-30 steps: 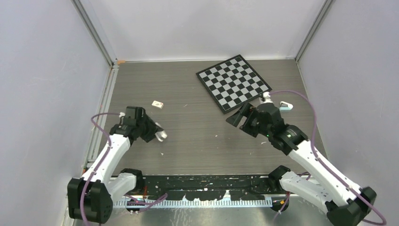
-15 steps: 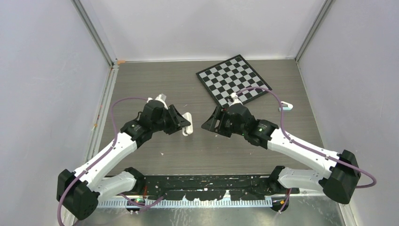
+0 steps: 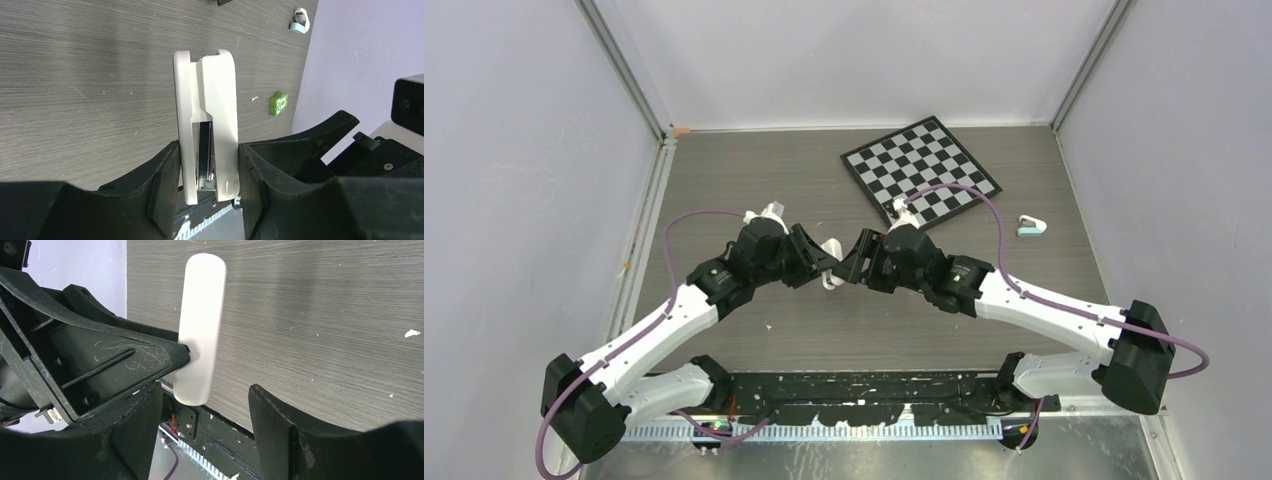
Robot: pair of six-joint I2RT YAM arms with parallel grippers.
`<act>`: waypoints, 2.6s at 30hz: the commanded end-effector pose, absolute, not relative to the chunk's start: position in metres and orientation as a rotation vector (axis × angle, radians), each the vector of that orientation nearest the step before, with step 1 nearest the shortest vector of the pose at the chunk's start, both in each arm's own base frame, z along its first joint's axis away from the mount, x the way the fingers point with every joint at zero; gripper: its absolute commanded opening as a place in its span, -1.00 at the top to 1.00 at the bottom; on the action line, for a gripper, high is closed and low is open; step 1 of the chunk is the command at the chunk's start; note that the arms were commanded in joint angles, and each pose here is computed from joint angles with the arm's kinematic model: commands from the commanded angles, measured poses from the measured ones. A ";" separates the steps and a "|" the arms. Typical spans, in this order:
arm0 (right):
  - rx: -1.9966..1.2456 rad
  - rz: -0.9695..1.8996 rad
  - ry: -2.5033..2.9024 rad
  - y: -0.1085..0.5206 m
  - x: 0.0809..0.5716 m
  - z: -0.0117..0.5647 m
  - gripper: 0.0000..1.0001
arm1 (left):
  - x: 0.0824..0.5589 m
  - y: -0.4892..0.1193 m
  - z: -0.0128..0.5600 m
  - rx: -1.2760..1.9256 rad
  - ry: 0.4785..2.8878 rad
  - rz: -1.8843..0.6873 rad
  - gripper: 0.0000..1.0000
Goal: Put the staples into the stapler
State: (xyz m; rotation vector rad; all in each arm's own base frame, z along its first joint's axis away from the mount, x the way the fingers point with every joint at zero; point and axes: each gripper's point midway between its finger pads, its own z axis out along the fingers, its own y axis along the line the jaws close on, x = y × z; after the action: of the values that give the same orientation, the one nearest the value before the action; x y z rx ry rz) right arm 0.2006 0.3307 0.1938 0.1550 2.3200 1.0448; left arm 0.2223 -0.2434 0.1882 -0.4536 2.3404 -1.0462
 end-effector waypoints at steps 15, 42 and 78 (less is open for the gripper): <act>0.137 1.056 2.243 0.343 0.212 0.215 -0.14 | 0.227 -0.260 0.219 -0.473 2.232 -1.133 0.25; 0.085 1.002 2.051 0.295 0.208 0.256 0.99 | 0.213 -0.216 0.240 -0.123 2.123 -0.902 -0.43; 0.046 1.012 2.004 0.291 0.206 0.260 0.99 | 0.228 -0.290 0.234 -0.116 2.219 -1.283 0.16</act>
State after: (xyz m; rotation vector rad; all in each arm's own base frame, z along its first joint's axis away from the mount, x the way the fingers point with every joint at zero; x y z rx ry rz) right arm 0.1971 0.2846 0.2290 0.0265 2.1170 0.9521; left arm 0.2208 -0.2768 0.2106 -0.1334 2.3078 -1.1771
